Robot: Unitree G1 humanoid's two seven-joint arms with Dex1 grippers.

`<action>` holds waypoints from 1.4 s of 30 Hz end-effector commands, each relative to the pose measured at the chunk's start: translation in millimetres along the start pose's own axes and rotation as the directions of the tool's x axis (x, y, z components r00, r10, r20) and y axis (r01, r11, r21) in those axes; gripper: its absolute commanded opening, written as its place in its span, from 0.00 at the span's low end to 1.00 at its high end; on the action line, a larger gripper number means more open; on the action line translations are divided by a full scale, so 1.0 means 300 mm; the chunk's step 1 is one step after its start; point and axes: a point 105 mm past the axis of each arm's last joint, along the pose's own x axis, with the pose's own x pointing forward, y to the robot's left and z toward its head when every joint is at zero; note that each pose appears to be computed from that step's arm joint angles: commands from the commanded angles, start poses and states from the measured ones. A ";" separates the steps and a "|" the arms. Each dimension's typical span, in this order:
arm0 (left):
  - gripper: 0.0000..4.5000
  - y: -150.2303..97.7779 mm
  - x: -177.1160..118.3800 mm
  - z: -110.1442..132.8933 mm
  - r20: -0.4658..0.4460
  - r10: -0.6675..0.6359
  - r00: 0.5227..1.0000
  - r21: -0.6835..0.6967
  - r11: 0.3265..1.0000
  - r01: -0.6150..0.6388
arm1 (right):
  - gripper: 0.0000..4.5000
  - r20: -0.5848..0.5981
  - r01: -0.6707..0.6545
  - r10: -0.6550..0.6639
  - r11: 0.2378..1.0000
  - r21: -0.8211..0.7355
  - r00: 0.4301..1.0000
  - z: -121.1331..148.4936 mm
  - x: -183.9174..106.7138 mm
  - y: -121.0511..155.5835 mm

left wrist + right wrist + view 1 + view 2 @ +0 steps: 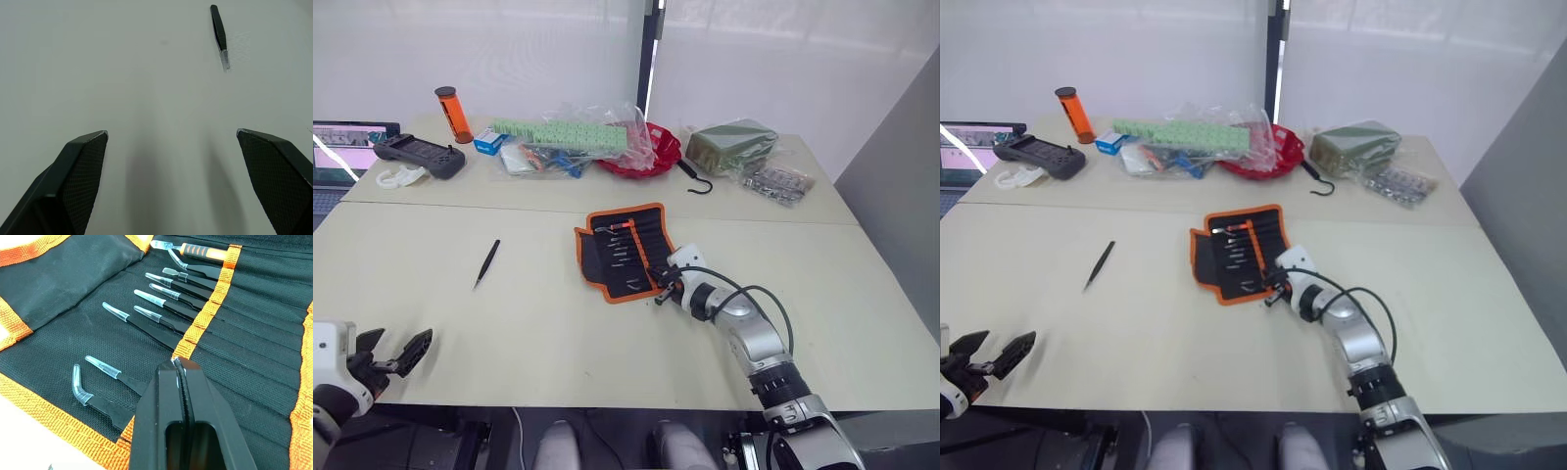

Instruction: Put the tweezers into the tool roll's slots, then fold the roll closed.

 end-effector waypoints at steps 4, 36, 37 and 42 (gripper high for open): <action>1.00 -0.012 0.008 0.042 0.062 -0.013 0.998 0.041 0.999 0.010 | 0.00 -0.117 0.001 0.002 1.000 0.027 0.993 -0.111 -0.011 0.010; 1.00 -0.143 0.383 0.132 0.055 -0.175 0.983 0.117 0.979 0.168 | 0.00 -0.105 0.097 -0.090 0.993 0.065 0.990 -0.122 -0.067 0.005; 1.00 -0.149 0.397 0.128 0.046 -0.180 0.983 0.128 0.977 0.173 | 0.00 -0.103 0.103 -0.096 0.992 0.067 0.990 -0.122 -0.070 0.005; 0.81 -0.176 0.459 0.111 0.018 -0.198 0.980 0.155 0.969 0.193 | 0.00 -0.103 0.126 -0.118 0.990 0.069 0.988 -0.120 -0.082 -0.003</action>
